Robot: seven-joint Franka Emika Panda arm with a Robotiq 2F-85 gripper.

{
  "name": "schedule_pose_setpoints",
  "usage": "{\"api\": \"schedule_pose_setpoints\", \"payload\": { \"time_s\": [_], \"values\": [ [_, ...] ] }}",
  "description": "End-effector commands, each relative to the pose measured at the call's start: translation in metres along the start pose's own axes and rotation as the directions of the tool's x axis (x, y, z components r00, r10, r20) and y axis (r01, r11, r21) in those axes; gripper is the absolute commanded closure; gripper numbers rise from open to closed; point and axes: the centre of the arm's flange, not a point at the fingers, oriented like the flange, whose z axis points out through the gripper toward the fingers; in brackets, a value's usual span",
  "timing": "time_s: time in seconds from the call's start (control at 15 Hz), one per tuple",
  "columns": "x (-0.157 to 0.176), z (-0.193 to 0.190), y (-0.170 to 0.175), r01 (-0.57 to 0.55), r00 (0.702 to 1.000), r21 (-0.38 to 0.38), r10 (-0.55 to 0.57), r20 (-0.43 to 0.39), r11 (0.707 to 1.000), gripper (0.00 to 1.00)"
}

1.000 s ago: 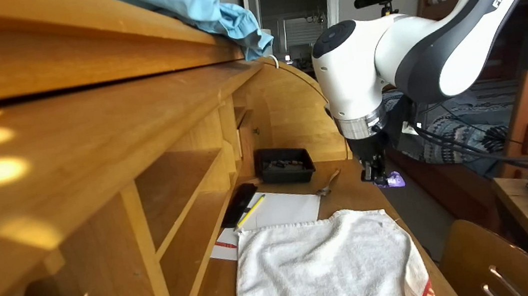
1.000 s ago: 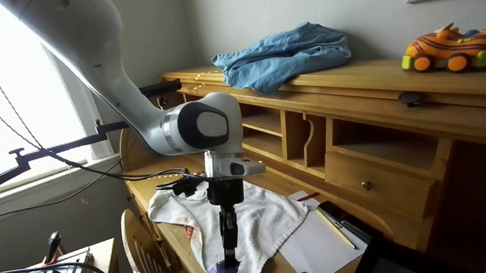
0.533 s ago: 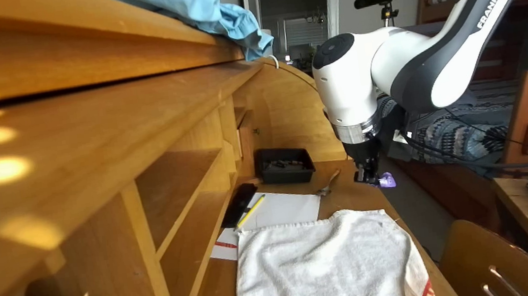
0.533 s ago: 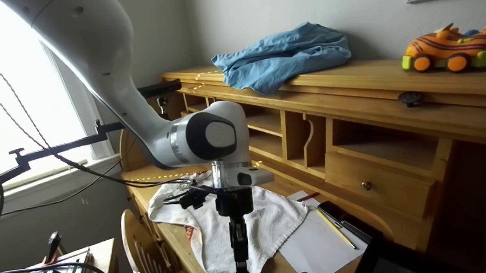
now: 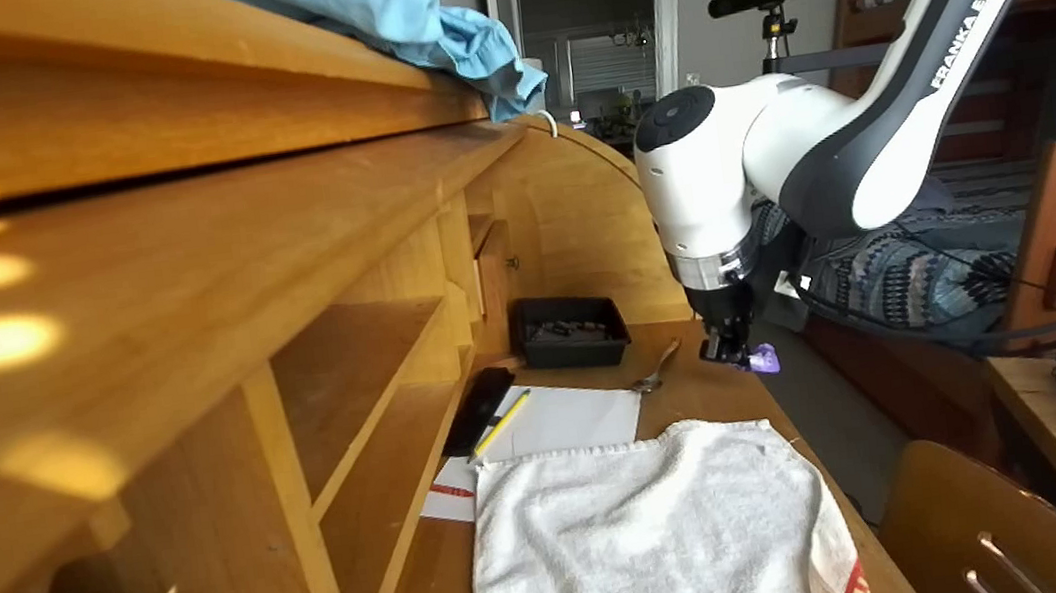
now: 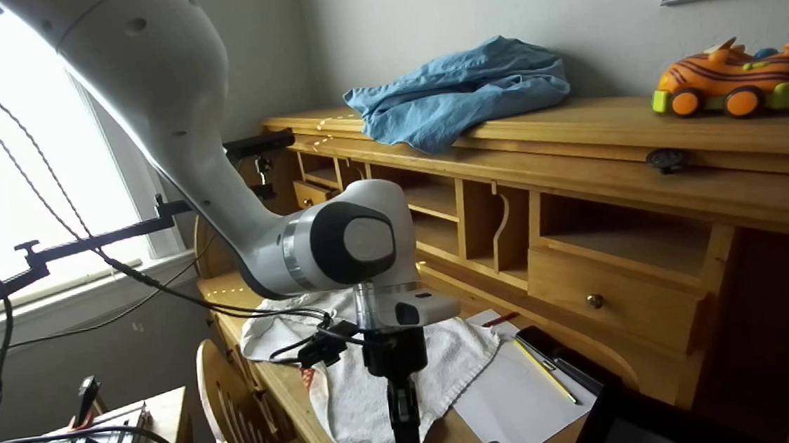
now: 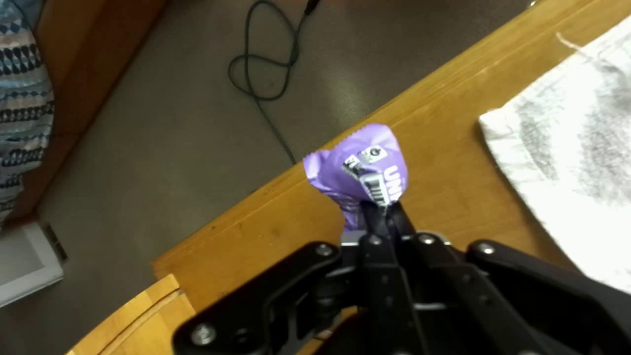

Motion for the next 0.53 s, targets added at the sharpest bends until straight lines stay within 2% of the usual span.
{"api": "schedule_pose_setpoints", "payload": {
  "time_s": [0.0, 0.07, 0.13, 0.27, 0.47],
  "values": [
    [0.007, 0.011, 0.011, -0.081, 0.996, -0.003, 0.080, -0.048, 0.997, 0.99],
    [0.009, 0.012, 0.014, -0.102, 0.993, 0.002, 0.102, -0.055, 0.995, 0.99],
    [0.010, 0.012, 0.015, -0.116, 0.991, 0.008, 0.117, -0.062, 0.993, 0.69],
    [0.011, 0.008, 0.011, -0.144, 0.987, 0.038, 0.147, -0.063, 0.989, 0.62],
    [0.009, -0.004, -0.002, -0.151, 0.988, 0.133, 0.154, -0.015, 0.980, 0.42]
  ]
}}
